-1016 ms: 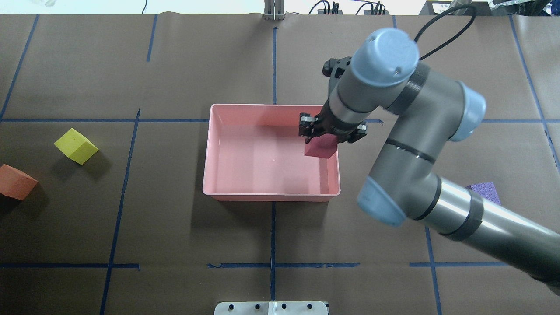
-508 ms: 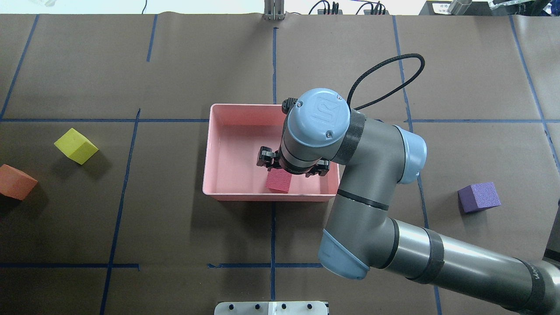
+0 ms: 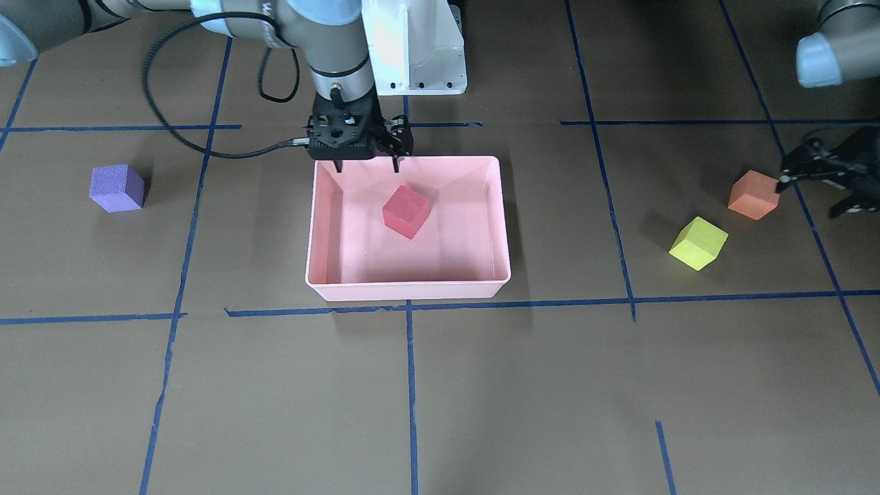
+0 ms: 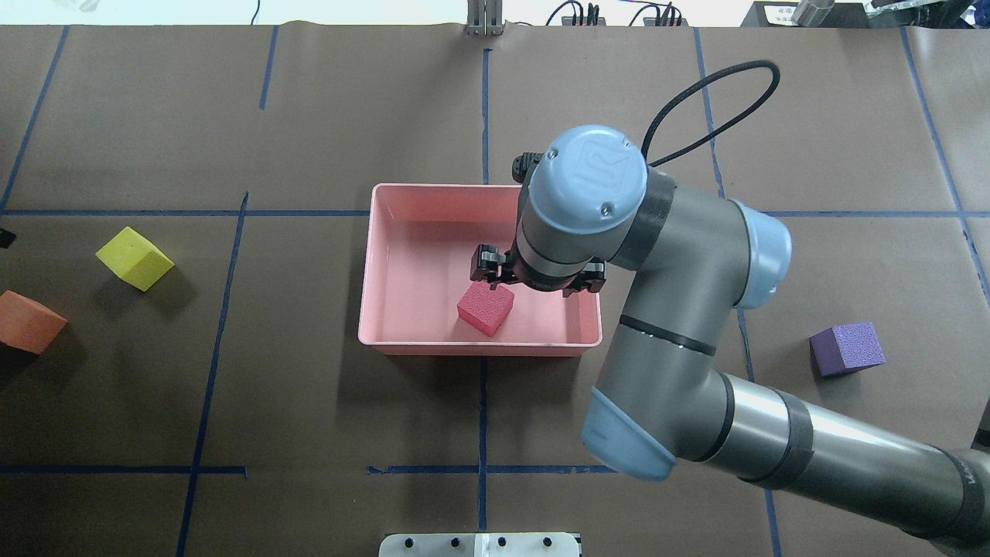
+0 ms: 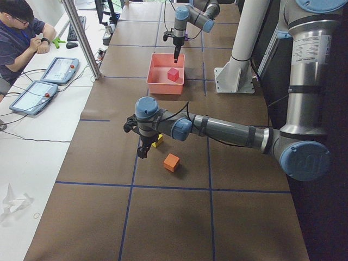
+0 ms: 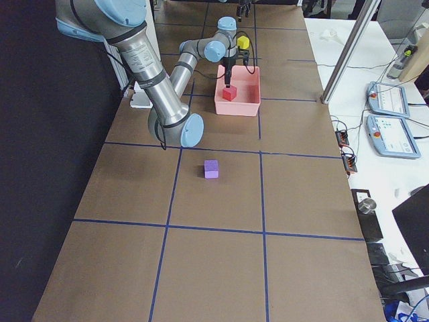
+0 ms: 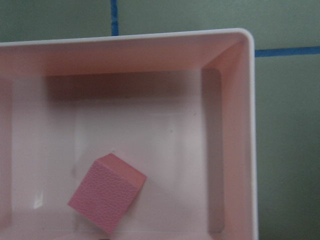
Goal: Place blocks into pink bin with both arms
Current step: 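Grasp the yellow cube with the left gripper while the right gripper withdraws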
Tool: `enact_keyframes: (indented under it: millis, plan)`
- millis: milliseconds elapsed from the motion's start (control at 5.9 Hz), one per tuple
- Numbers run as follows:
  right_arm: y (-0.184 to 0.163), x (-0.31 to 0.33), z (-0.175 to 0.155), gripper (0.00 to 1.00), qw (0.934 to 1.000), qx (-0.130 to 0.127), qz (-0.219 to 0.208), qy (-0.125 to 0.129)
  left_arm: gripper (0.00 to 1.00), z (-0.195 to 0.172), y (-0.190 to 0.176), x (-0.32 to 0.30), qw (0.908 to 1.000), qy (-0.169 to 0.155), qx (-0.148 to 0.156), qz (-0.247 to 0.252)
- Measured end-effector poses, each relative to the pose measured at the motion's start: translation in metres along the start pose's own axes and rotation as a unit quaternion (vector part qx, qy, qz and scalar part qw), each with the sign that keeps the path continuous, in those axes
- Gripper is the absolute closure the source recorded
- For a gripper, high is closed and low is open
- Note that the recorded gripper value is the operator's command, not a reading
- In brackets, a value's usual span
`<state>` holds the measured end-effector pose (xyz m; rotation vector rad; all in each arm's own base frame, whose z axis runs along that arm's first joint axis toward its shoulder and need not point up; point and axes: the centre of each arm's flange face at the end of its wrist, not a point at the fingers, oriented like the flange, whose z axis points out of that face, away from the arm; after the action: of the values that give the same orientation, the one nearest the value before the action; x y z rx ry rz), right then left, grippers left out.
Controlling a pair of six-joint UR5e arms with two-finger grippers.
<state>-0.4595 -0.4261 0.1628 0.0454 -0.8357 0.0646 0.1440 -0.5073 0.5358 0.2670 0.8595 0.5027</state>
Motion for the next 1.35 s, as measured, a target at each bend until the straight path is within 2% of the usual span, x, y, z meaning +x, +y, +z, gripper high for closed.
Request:
enact_keyframes:
  millis: [339, 677, 1016, 1185, 1355]
  plan:
    - [-0.018, 0.050, -0.015, 0.00, 0.9990, -0.009, -0.044, 0.003, 0.00, 0.038, -0.019, 0.023, 0.9999, 0.007, 0.012, -0.010]
    - [-0.024, 0.066, -0.017, 0.00, 0.9984, -0.012, -0.054, 0.004, 0.00, 0.082, -0.027, 0.044, 0.9993, 0.005, 0.033, -0.017]
    - [-0.025, 0.068, -0.016, 0.00, 0.9984, -0.013, -0.054, 0.006, 0.00, 0.103, -0.025, 0.052, 0.9996, 0.006, 0.025, -0.016]
    - [-0.024, 0.071, -0.013, 0.00, 0.9984, -0.014, -0.053, 0.008, 0.26, 0.115, -0.023, 0.054, 0.9998, -0.001, 0.016, -0.014]
    - [-0.024, 0.074, -0.011, 0.00, 0.9984, -0.015, -0.053, 0.010, 0.62, 0.124, -0.021, 0.057, 0.9998, -0.006, 0.012, -0.012]
